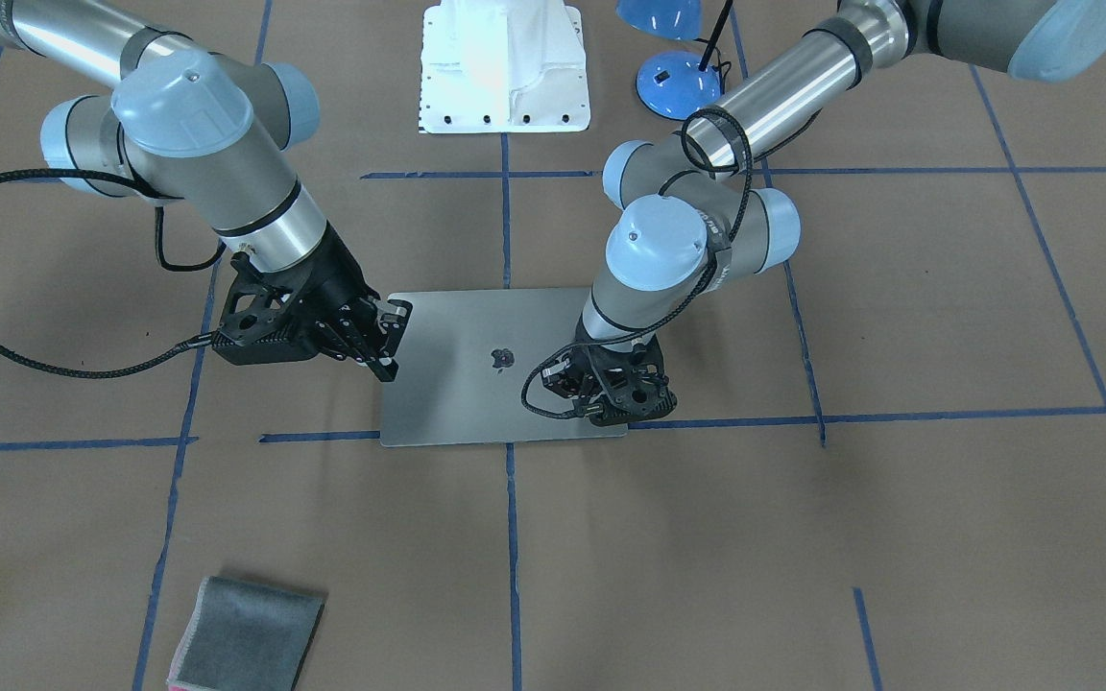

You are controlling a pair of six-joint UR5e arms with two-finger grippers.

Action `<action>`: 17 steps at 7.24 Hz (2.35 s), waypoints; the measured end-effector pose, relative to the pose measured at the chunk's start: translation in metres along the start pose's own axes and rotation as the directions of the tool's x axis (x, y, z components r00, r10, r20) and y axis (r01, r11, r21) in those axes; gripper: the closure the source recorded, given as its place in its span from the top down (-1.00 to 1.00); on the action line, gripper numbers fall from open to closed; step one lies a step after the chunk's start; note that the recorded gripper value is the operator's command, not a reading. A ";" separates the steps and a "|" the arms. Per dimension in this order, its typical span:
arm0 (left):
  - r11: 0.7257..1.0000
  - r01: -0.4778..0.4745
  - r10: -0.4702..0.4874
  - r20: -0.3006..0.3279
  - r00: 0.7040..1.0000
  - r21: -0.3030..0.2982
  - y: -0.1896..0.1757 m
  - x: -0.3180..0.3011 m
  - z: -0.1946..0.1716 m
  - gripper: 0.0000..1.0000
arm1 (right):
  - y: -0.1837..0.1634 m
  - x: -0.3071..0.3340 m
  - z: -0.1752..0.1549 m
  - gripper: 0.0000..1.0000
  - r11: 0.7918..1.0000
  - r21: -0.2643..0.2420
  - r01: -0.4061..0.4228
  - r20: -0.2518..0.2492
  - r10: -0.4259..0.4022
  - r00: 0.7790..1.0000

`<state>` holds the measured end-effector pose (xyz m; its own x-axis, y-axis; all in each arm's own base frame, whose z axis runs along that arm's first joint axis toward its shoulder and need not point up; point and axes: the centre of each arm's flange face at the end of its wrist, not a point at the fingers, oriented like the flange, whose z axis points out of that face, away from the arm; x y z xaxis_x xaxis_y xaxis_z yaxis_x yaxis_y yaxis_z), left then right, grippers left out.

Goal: Close laptop

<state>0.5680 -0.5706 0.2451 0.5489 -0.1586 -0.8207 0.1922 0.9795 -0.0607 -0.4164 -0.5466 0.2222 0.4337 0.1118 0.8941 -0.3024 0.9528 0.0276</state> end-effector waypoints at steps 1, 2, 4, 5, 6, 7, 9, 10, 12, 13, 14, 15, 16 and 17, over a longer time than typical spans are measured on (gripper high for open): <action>1.000 -0.001 0.001 -0.004 1.000 0.002 0.000 0.001 -0.002 0.99 | -0.006 0.007 -0.011 0.99 1.000 -0.008 -0.009 0.006 0.009 1.000; 1.000 0.000 0.001 -0.014 1.000 0.005 -0.003 0.002 -0.011 0.99 | -0.014 0.020 -0.026 1.00 1.000 -0.019 -0.022 0.015 0.022 1.000; 0.999 0.039 -0.040 -0.036 0.999 -0.039 -0.029 -0.009 -0.054 0.99 | -0.020 0.053 -0.056 1.00 0.999 -0.032 -0.041 0.004 0.041 0.999; 0.995 0.064 -0.067 -0.047 0.997 -0.070 -0.044 -0.028 -0.077 0.99 | -0.016 0.068 -0.074 1.00 0.999 -0.044 -0.019 -0.032 0.017 0.999; 0.994 0.070 -0.075 -0.054 0.996 -0.081 -0.053 -0.054 -0.093 0.99 | -0.007 0.084 -0.093 1.00 0.997 -0.065 0.031 -0.093 -0.037 0.995; 0.996 0.053 -0.057 -0.050 0.997 -0.078 -0.062 -0.087 -0.112 0.99 | 0.002 0.107 -0.113 1.00 0.990 -0.096 0.101 -0.156 -0.115 0.981; 0.997 -0.048 0.049 0.015 0.999 -0.065 -0.078 -0.149 -0.161 0.99 | 0.006 0.187 -0.147 1.00 0.957 -0.153 0.246 -0.239 -0.278 0.931; 0.991 -0.116 0.120 0.055 0.991 -0.064 -0.082 -0.186 -0.186 0.99 | 0.000 0.246 -0.170 1.00 0.929 -0.190 0.317 -0.268 -0.360 0.894; 0.969 -0.239 0.246 0.114 0.963 -0.066 -0.088 -0.293 -0.219 0.99 | -0.013 0.353 -0.215 1.00 0.883 -0.263 0.390 -0.254 -0.453 0.855; 0.954 -0.292 0.299 0.140 0.944 -0.073 -0.093 -0.353 -0.234 0.99 | -0.019 0.404 -0.237 1.00 0.876 -0.277 0.394 -0.237 -0.460 0.856; 0.939 -0.334 0.343 0.154 0.927 -0.083 -0.098 -0.417 -0.252 0.99 | -0.027 0.454 -0.254 1.00 0.880 -0.278 0.385 -0.220 -0.448 0.866; 0.928 -0.359 0.371 0.158 0.915 -0.097 -0.097 -0.477 -0.268 0.99 | -0.033 0.501 -0.266 1.00 0.880 -0.281 0.383 -0.202 -0.444 0.873; 0.927 -0.357 0.371 0.159 0.915 -0.112 -0.090 -0.528 -0.277 0.99 | -0.038 0.530 -0.274 1.00 0.876 -0.280 0.394 -0.192 -0.453 0.871; 0.936 -0.328 0.345 0.156 0.925 -0.123 -0.083 -0.568 -0.280 0.99 | -0.041 0.545 -0.279 1.00 0.875 -0.276 0.397 -0.194 -0.455 0.869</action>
<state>0.0123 -0.5266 0.5570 0.7014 0.1719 -0.6917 -0.1006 0.9847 0.1426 0.0692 -0.4464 0.5833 0.6795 -0.2818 0.6774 0.1417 0.9563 0.2557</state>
